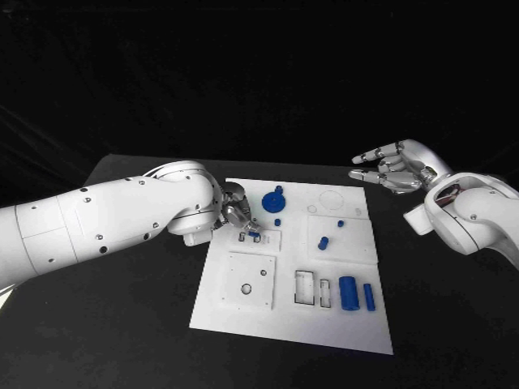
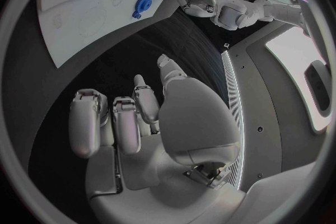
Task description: Assemble the parts on the task board
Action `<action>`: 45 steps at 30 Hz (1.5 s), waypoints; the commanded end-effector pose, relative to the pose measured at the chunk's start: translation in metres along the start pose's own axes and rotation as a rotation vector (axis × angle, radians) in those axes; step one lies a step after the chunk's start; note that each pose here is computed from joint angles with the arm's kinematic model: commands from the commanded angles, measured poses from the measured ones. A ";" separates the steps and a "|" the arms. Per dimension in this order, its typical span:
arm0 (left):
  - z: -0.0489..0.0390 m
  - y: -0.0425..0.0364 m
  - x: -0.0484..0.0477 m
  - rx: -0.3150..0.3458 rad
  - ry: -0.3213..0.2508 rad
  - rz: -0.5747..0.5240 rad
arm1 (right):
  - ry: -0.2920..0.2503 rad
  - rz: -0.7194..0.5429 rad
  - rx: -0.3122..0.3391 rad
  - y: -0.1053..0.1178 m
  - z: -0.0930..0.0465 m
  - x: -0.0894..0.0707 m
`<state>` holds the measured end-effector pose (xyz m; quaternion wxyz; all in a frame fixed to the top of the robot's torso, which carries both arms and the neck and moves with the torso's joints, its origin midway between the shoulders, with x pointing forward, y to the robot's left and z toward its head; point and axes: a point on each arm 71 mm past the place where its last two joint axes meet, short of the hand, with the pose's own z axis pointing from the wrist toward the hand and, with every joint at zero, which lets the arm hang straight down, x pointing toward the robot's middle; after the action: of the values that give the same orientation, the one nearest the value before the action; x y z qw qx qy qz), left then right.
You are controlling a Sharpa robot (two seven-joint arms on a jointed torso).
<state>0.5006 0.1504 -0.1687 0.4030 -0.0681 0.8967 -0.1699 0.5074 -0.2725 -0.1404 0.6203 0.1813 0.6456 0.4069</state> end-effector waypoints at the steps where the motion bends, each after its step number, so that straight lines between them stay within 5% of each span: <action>1: -0.0009 -0.0017 -0.0012 0.017 -0.092 0.022 | 0.007 0.002 -0.004 0.001 0.000 0.001; 45: 0.0116 -0.0062 0.0183 -0.025 0.026 0.144 | -0.002 0.006 -0.015 0.002 0.001 0.002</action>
<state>0.4999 0.1385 -0.1822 0.4182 -0.0218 0.8975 -0.1383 0.5074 -0.2709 -0.1401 0.6199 0.1817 0.6443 0.4094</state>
